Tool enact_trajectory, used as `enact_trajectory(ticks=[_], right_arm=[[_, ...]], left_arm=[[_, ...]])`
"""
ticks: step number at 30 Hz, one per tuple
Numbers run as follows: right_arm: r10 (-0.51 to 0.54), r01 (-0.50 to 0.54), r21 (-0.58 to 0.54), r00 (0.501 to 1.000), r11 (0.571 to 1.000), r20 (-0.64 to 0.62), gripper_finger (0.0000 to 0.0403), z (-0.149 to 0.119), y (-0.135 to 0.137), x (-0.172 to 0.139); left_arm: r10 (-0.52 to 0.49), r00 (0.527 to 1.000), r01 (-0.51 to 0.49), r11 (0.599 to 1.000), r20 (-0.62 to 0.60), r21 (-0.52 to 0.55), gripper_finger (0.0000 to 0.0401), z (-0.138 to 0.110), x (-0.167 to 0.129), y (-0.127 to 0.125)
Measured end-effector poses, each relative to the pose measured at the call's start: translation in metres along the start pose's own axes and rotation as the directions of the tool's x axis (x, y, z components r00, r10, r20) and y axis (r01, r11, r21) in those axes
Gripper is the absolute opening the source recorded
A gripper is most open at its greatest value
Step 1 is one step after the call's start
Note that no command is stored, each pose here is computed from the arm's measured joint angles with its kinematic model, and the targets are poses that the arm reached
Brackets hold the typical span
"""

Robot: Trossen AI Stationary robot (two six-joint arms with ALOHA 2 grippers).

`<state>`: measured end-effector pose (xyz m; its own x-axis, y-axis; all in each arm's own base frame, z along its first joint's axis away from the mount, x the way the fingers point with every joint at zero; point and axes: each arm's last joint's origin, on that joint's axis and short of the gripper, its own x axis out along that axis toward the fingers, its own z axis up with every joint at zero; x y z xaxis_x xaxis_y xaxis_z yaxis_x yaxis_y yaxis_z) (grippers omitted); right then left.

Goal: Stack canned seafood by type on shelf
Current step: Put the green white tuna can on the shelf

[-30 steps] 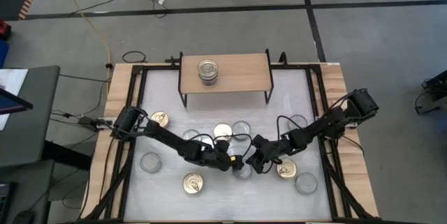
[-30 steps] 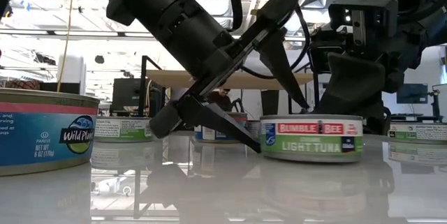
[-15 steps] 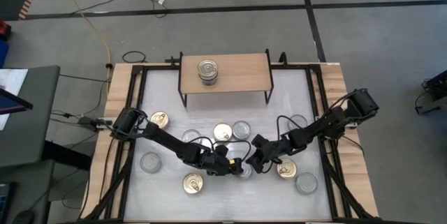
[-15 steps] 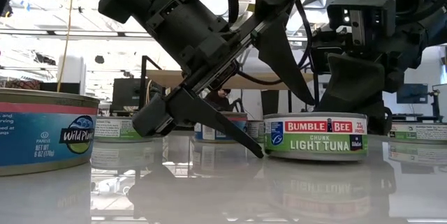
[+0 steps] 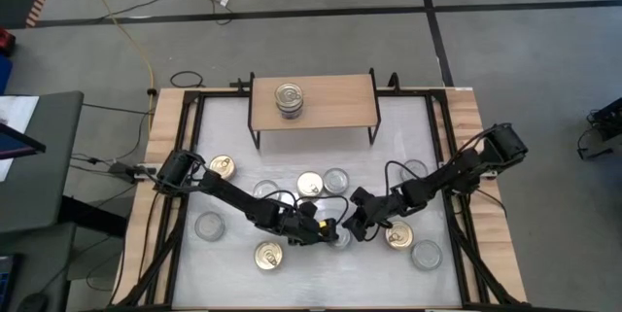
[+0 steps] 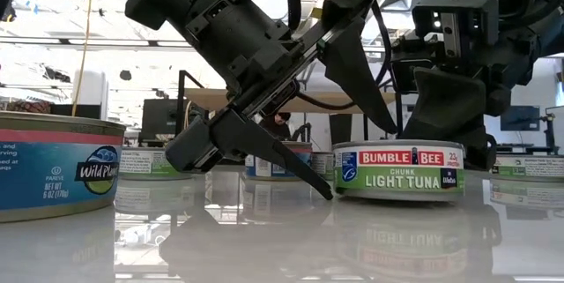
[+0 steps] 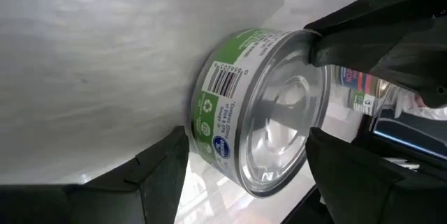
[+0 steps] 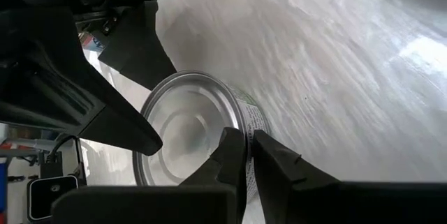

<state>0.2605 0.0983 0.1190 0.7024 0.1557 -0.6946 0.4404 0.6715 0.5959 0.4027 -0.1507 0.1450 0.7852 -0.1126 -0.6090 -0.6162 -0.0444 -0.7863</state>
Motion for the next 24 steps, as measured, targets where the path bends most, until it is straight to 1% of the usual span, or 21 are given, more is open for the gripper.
enact_trajectory(ticks=[8,14,19,24], right_arm=[[-0.007,0.007,0.0,1.0,1.0,-0.003,0.0054,-0.0004,-0.0008,0.0],[-0.016,0.016,0.005,1.0,1.0,-0.009,0.0054,-0.001,-0.0018,0.0001],[-0.018,0.018,0.012,1.0,1.0,-0.01,0.0053,-0.0011,-0.0021,0.0001],[-0.018,0.018,0.016,1.0,1.0,-0.01,0.0053,-0.0012,-0.002,0.0001]], left_arm=[[-0.053,0.998,0.052,0.999,-0.03,-0.013,0.0275,-0.0022,0.0004,-0.0049],[-0.05,0.998,0.049,0.999,-0.026,-0.015,0.0275,-0.0019,0.0005,-0.0045],[0.021,1.0,-0.022,0.999,-0.013,-0.042,0.0275,-0.001,0.0005,0.0022],[-0.007,1.0,0.006,1.0,-0.027,-0.028,0.0275,-0.005,-0.0002,0.0001]])
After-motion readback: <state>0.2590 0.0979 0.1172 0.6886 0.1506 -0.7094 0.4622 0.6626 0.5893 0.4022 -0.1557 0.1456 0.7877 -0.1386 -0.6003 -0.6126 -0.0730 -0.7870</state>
